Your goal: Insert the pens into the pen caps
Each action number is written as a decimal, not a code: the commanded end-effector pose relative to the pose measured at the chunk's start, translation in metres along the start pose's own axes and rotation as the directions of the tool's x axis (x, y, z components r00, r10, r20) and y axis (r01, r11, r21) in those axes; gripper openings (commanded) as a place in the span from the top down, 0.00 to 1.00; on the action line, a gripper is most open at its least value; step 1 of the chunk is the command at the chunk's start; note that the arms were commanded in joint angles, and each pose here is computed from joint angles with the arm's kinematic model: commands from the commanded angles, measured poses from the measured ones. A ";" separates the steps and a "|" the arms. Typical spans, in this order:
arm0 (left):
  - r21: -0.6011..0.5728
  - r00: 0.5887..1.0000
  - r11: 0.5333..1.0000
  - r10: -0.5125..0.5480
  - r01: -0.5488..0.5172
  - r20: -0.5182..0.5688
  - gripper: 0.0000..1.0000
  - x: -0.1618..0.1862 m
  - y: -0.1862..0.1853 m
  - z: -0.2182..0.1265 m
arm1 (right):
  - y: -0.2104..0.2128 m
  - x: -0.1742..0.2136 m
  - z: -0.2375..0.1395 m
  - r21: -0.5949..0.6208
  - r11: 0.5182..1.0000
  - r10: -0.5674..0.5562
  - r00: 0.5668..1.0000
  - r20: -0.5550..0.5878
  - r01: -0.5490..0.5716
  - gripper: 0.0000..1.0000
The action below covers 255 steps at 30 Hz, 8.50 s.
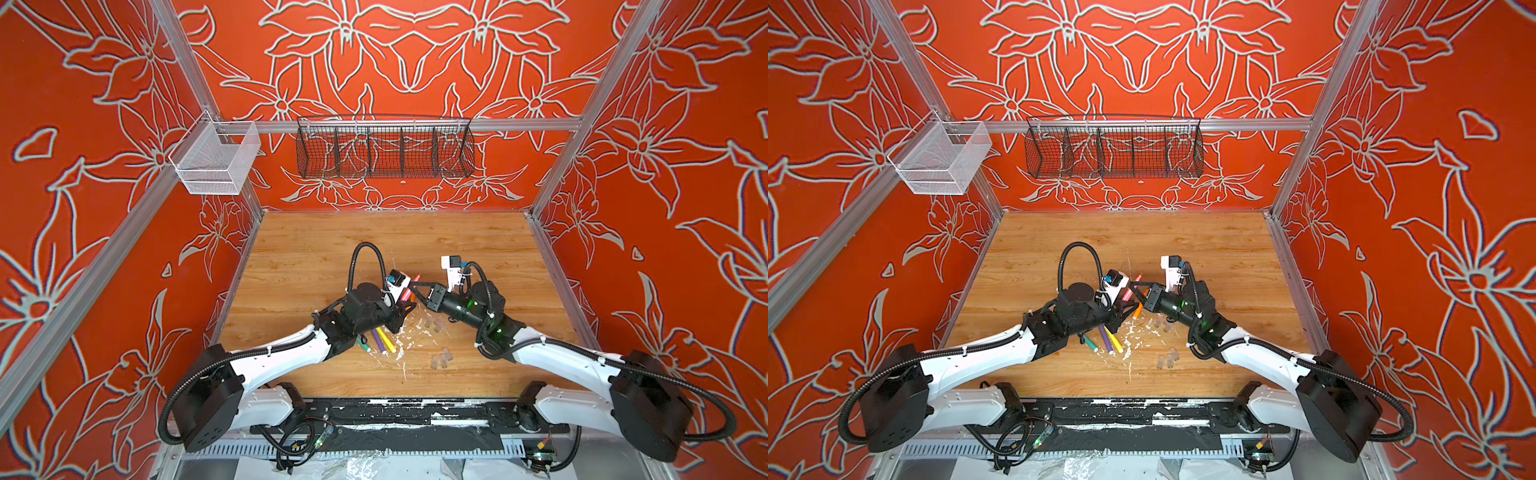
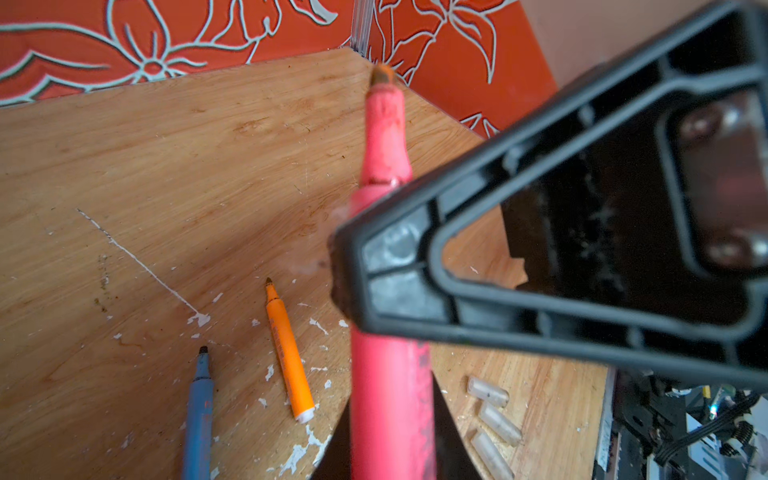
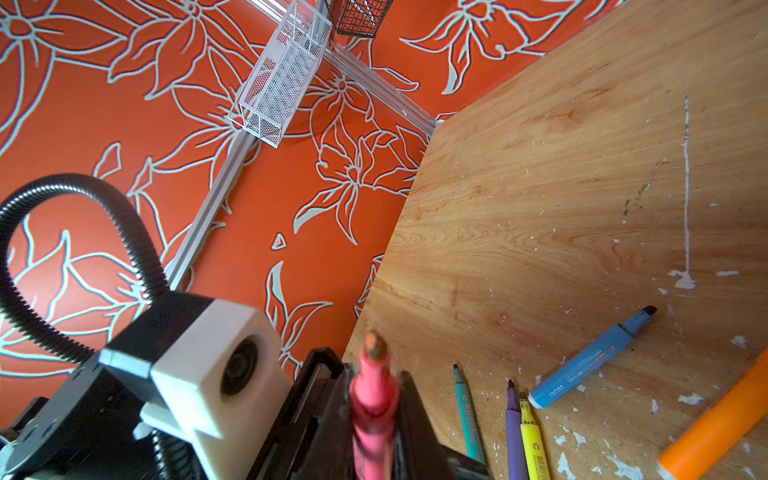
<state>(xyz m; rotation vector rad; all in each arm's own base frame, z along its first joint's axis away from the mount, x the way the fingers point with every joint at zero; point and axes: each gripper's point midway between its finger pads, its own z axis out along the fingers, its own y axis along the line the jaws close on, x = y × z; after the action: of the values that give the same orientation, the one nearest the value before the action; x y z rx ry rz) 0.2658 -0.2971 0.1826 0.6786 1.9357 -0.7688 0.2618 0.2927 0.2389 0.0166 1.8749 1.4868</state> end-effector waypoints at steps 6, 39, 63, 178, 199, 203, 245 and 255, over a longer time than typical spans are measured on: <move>0.016 0.999 1.000 0.012 -0.013 0.050 0.99 -0.017 -0.003 -0.001 | 0.001 0.010 0.002 -0.007 1.000 -0.017 1.000 -0.020 0.017 0.96; -0.132 0.887 0.879 -0.441 0.458 0.134 1.00 -0.068 -0.004 -0.118 | -0.132 0.038 -0.092 0.695 0.615 -0.102 0.911 -0.399 0.373 0.44; -0.146 0.887 0.876 -0.447 0.460 0.115 1.00 -0.064 -0.003 -0.111 | -0.186 0.069 -0.083 0.745 0.524 0.056 0.857 -0.513 0.412 0.54; 0.060 0.902 0.900 -0.432 0.431 0.001 1.00 -0.059 -0.037 -0.118 | -0.222 0.057 -0.116 0.844 0.278 0.119 0.855 -0.505 0.459 0.91; 0.220 0.996 0.975 -0.056 0.038 0.075 1.00 0.000 -0.049 -0.115 | -0.038 -0.041 -0.103 0.388 0.921 -0.084 0.961 0.265 -0.027 0.97; 0.290 0.996 0.957 -0.026 -0.001 0.090 1.00 -0.004 -0.062 -0.118 | -0.010 -0.047 -0.091 0.242 0.970 -0.042 0.956 0.292 -0.031 0.98; 0.381 0.994 0.922 -0.092 0.065 0.055 1.00 -0.017 -0.074 -0.083 | 0.098 -0.031 -0.038 -0.143 0.986 -0.048 0.964 0.261 0.088 1.00; 0.360 0.993 0.930 -0.101 0.075 0.053 1.00 -0.020 -0.071 -0.079 | 0.100 -0.025 -0.039 -0.155 0.984 -0.044 0.967 0.249 0.085 1.00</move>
<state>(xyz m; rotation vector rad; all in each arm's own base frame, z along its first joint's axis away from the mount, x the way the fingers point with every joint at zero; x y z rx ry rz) 0.1747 -0.2832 0.2247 0.7833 1.8498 -1.1992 0.2241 0.2822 0.3167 0.0748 1.6086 1.4707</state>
